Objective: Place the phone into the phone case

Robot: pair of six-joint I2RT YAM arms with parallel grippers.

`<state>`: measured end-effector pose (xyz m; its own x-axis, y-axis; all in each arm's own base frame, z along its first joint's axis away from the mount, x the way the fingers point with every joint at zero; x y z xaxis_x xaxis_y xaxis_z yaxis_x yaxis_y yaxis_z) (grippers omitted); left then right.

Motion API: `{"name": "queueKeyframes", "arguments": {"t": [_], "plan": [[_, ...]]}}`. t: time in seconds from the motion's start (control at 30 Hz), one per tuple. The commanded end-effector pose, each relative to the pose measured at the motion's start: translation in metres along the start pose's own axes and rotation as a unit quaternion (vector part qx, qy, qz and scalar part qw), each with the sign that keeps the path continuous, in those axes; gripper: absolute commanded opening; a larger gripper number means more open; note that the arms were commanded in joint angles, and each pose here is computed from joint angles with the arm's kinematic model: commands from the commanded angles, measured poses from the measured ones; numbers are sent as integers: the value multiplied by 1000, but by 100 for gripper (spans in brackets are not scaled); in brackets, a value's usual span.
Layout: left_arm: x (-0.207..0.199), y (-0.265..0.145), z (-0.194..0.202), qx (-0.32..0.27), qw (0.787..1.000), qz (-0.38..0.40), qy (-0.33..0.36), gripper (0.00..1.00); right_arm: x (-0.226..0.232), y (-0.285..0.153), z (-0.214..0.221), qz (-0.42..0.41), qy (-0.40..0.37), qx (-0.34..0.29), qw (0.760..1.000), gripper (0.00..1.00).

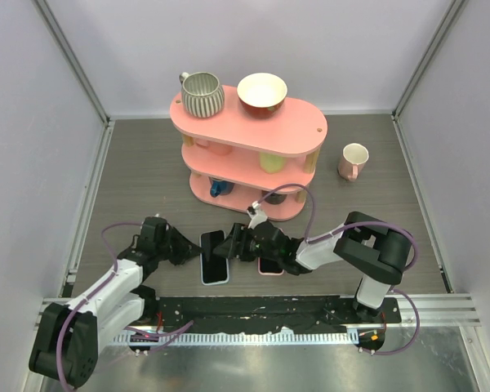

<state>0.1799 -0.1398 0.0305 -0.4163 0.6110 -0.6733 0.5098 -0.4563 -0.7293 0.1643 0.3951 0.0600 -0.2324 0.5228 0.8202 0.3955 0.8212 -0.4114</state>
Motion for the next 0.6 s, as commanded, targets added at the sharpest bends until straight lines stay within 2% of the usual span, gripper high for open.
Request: {"name": "queueKeyframes", "arguments": {"t": [0.0, 0.2, 0.33, 0.57], "plan": [[6, -6, 34, 80, 997, 5, -17, 10, 83, -10, -14, -164, 39, -11, 986, 68], [6, -5, 35, 84, 996, 5, -20, 10, 87, -9, -9, -188, 60, 1, 980, 56], [6, -5, 34, 82, 996, 7, -21, 9, 79, -5, -7, -181, 66, 0, 981, 54], [6, -5, 36, 86, 996, 7, -24, 9, 96, -14, -8, -250, 90, 5, 964, 50]]}}
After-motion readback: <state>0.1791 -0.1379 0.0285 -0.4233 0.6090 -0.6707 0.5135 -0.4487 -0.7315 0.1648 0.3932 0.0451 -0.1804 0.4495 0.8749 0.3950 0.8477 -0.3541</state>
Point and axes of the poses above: each gripper's point midway between its finger pads, its own y axis out along the fingers, its own x axis along the line the jaws close on, z = x × y, the point moved 1 cm from there along -y, back along the fingers, and after that the axes turned 1 degree about y, right-handed, at the moved point
